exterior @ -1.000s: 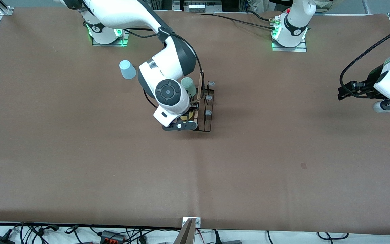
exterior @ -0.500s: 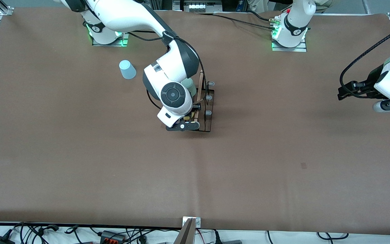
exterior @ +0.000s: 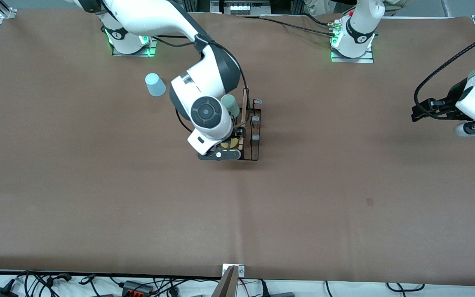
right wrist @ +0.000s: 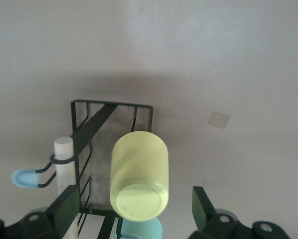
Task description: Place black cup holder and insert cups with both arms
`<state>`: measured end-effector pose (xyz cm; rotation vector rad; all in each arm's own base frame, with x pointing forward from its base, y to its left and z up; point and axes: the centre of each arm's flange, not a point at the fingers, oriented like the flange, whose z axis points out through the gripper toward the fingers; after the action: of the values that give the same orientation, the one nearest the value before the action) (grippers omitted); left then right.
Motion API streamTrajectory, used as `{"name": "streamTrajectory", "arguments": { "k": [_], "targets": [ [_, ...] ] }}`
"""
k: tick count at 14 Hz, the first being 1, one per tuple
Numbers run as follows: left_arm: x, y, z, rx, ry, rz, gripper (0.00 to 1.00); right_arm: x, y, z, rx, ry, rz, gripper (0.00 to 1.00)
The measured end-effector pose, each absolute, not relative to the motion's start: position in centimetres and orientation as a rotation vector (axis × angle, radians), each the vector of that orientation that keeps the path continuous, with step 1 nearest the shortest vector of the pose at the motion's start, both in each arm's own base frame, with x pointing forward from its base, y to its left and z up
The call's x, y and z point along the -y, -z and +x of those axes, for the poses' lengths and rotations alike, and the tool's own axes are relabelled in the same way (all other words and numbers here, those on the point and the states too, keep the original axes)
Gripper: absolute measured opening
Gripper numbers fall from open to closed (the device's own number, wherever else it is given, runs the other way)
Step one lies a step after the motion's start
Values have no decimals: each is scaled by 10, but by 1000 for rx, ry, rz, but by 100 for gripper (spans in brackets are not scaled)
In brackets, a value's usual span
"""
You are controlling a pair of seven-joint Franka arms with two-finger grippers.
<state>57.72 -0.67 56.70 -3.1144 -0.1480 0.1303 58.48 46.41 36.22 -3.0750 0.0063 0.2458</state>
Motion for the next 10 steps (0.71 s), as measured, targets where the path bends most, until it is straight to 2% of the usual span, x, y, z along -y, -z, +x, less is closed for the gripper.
{"name": "streamTrajectory", "arguments": {
  "k": [4,7,10],
  "targets": [
    [7,-567,577,148,-131,-3114,100,-382,-424,631,-161,-70,-3135,100],
    [7,-567,577,148,-130,-3114,100,-299,-437,668,-122,-46,-3186,100],
    [7,-567,577,148,-130,-3114,100,-236,-471,684,-107,-34,-3173,100]
  ]
}}
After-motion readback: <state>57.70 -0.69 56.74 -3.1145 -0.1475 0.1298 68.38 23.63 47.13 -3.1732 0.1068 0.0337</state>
